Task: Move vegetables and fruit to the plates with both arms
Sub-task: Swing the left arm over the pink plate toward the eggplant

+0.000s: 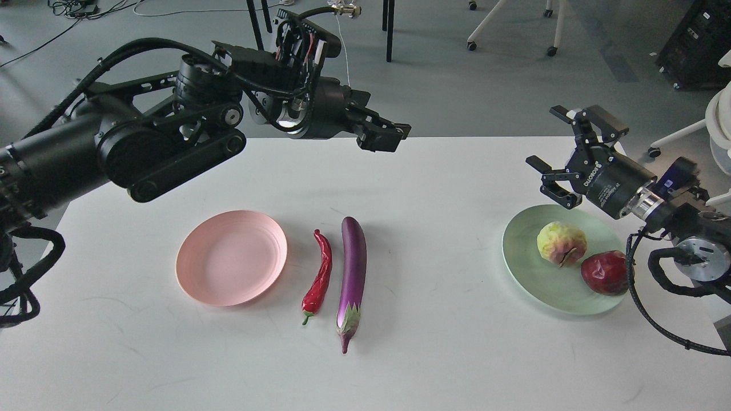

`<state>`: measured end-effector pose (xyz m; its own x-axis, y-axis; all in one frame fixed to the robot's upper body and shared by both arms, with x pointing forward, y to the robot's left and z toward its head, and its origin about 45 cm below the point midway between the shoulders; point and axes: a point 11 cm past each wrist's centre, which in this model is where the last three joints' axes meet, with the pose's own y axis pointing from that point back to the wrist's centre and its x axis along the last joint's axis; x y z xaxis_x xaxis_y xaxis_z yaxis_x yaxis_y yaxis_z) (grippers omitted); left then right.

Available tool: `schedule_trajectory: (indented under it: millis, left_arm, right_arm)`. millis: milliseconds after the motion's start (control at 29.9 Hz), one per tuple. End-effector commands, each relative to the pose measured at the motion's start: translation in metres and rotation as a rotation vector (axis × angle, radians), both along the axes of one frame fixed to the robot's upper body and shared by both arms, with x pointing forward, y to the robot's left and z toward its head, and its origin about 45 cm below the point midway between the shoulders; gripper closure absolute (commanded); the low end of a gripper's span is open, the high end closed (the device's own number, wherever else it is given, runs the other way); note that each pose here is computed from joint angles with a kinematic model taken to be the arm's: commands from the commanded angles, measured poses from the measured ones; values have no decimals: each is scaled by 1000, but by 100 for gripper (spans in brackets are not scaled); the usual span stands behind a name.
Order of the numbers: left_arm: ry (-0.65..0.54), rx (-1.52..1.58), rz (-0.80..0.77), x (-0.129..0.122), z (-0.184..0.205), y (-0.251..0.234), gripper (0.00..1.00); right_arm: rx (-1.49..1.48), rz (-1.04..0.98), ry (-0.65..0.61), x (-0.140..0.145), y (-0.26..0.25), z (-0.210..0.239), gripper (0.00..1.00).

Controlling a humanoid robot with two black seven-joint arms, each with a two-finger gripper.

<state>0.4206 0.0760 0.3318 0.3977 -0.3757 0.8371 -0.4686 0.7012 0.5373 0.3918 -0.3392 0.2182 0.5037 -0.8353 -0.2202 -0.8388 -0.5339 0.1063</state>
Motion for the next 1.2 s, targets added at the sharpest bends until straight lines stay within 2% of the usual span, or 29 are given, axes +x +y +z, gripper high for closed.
schedule_trajectory:
  millis: [0, 100, 134, 201, 435, 535, 836, 1170]
  left_arm:
    - [35, -24, 54, -9, -1, -20, 1]
    - [128, -44, 147, -13, -13, -28, 1]
    - [195, -27, 225, -17, -32, -24, 1]
    - [274, -5, 269, -32, -59, -24, 1]
    - [446, 42, 273, -97, -125, -22, 1]
    - [476, -18, 294, -108, -135, -27, 1]
    - [522, -71, 346, -121, -155, -29, 1]
    - [503, -77, 402, -104, -153, -13, 1]
  right_arm:
    - [0, 0, 1, 0, 0, 0, 2]
    - [0, 0, 1, 0, 0, 0, 2]
    - [-1, 0, 2, 0, 0, -1, 2]
    - [-4, 0, 5, -1, -1, -2, 2]
    - [-5, -1, 14, -3, -1, -5, 2]
    - [-7, -6, 11, -2, -4, -5, 2]
    - [7, -35, 23, -2, -23, -9, 2]
    - [7, -35, 32, -4, -23, -13, 2]
